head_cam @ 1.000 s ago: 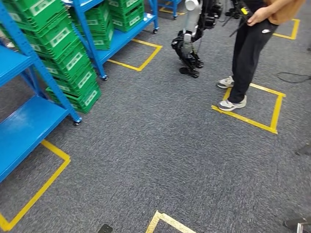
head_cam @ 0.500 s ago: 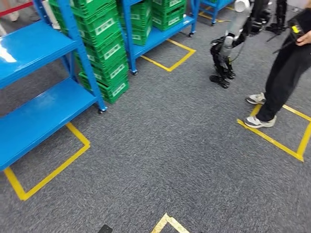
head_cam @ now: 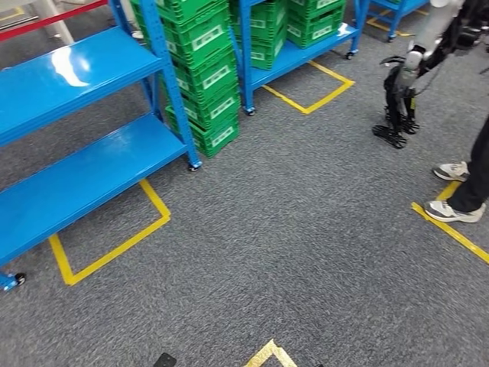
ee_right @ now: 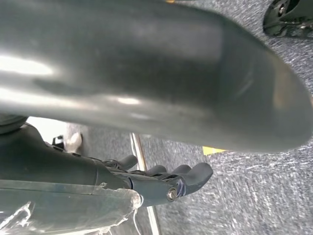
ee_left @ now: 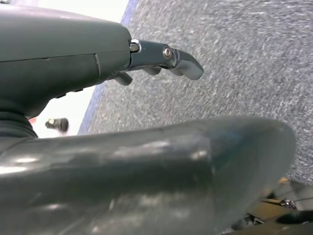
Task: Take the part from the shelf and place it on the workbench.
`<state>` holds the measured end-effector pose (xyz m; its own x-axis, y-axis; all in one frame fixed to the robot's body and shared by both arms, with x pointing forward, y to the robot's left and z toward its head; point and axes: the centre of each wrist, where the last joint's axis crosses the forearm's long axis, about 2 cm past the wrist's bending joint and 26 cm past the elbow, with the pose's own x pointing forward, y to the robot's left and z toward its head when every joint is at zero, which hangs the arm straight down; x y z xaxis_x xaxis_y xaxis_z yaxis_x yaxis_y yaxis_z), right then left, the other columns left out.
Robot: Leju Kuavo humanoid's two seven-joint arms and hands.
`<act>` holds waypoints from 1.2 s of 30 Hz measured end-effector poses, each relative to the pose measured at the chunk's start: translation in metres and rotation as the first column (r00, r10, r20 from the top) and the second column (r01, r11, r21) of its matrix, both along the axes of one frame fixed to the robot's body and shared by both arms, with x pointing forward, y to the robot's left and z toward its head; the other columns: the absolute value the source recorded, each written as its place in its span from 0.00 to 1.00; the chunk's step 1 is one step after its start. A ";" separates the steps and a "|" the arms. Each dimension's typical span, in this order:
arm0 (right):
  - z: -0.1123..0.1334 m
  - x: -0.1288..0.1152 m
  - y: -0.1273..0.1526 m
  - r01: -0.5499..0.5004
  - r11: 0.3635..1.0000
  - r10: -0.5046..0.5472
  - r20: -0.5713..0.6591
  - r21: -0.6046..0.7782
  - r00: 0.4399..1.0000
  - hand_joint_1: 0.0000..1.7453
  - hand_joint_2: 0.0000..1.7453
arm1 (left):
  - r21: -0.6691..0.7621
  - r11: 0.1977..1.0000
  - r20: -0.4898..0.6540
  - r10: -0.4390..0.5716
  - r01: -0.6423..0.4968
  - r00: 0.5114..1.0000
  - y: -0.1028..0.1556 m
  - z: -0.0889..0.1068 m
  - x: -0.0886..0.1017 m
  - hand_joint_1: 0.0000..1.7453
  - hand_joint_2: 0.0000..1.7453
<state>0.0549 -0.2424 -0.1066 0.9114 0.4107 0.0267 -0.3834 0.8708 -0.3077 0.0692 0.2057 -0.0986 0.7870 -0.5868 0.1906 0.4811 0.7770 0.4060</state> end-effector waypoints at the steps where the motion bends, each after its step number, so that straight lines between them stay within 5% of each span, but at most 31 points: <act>1: 0.000 -0.001 0.000 0.001 1.000 -0.001 -0.002 0.000 1.000 0.00 0.00 | 0.000 1.000 0.000 0.000 0.000 1.000 0.000 0.000 0.000 0.00 0.00; 36: 0.000 0.000 -0.002 0.003 0.999 -0.003 0.007 -0.039 1.000 0.00 0.00 | 0.006 1.000 0.003 0.006 -0.006 1.000 0.000 0.000 -0.002 0.00 0.00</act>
